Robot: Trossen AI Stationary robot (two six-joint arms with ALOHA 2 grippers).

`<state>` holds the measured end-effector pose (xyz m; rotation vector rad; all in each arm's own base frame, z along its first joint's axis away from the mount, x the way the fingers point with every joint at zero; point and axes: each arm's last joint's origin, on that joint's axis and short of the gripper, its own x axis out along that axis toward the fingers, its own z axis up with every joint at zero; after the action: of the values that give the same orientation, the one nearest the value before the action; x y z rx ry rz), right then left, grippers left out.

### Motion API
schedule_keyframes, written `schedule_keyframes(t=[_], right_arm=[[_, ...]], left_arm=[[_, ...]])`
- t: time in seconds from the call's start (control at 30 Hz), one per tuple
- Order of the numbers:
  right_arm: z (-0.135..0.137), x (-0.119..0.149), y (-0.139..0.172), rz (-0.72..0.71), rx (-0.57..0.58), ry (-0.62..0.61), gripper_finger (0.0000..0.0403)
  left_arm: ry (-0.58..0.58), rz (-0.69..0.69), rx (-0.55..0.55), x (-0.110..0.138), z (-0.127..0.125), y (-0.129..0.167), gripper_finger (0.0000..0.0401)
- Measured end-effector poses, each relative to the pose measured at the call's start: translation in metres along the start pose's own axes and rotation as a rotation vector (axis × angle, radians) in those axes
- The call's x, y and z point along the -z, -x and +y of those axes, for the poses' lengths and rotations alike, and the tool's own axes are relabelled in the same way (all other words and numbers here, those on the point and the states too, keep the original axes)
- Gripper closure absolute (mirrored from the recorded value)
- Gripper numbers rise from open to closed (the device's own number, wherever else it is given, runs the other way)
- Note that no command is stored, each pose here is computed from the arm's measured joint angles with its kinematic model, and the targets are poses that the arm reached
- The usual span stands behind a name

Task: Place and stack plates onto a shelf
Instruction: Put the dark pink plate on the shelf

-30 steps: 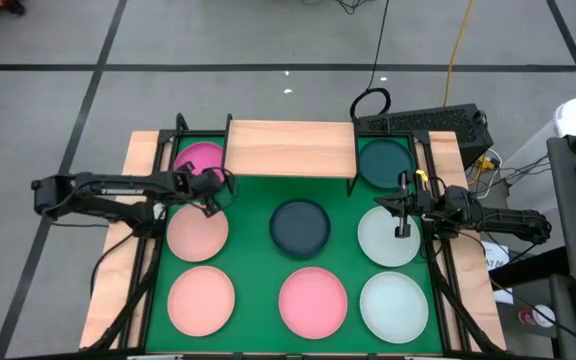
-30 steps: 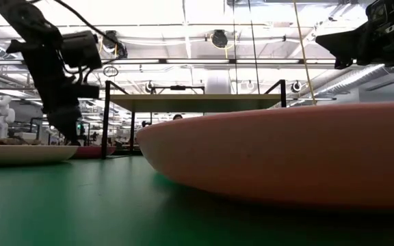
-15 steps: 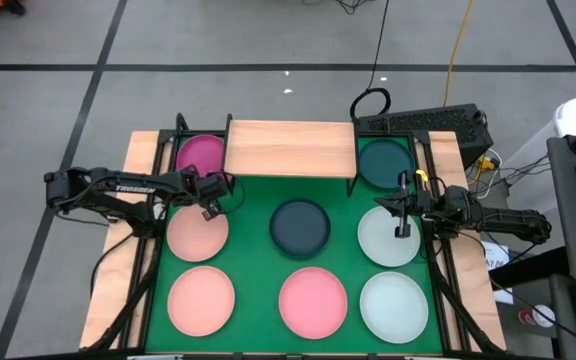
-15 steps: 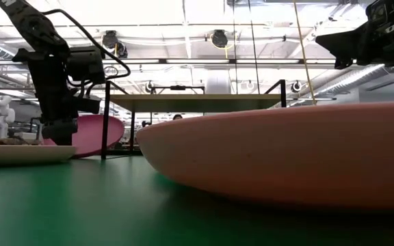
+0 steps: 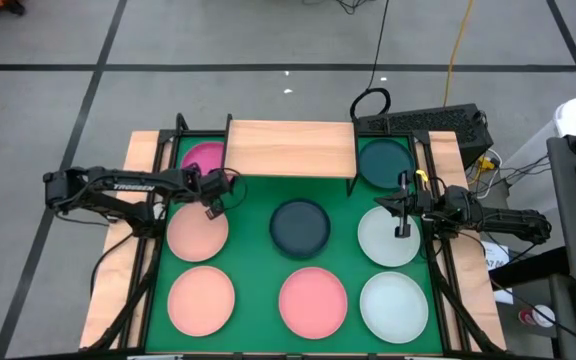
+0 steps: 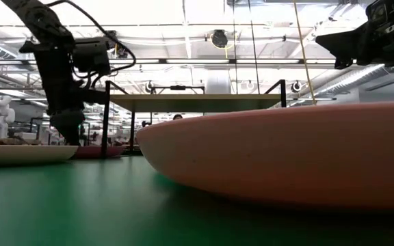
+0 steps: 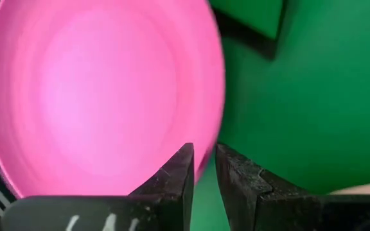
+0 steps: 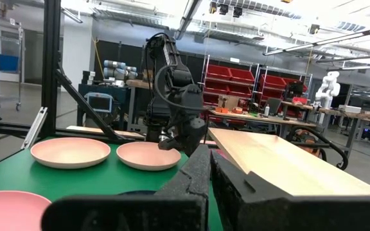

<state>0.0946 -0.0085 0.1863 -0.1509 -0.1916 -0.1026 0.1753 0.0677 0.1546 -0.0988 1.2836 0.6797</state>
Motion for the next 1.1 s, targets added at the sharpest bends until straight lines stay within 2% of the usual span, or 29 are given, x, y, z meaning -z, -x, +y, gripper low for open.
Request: schedule_keyframes(t=[0.2,0.4,0.93,1.1], right_arm=[[0.000,0.000,0.000,0.000,0.000,0.000,0.0403],[0.000,0.000,0.000,0.000,0.000,0.000,0.0403],[0.000,0.000,0.000,0.000,0.000,0.000,0.0403],[0.000,0.000,0.000,0.000,0.000,0.000,0.0403]], left_arm=[[-0.028,-0.029,0.010,-0.008,-0.002,0.008,0.0329],[-0.035,-0.003,0.038,0.000,-0.004,0.002,0.0329],[-0.033,-0.028,0.019,0.009,-0.001,-0.013,0.0329],[-0.041,-0.024,0.099,0.009,-0.006,-0.012,0.0329]])
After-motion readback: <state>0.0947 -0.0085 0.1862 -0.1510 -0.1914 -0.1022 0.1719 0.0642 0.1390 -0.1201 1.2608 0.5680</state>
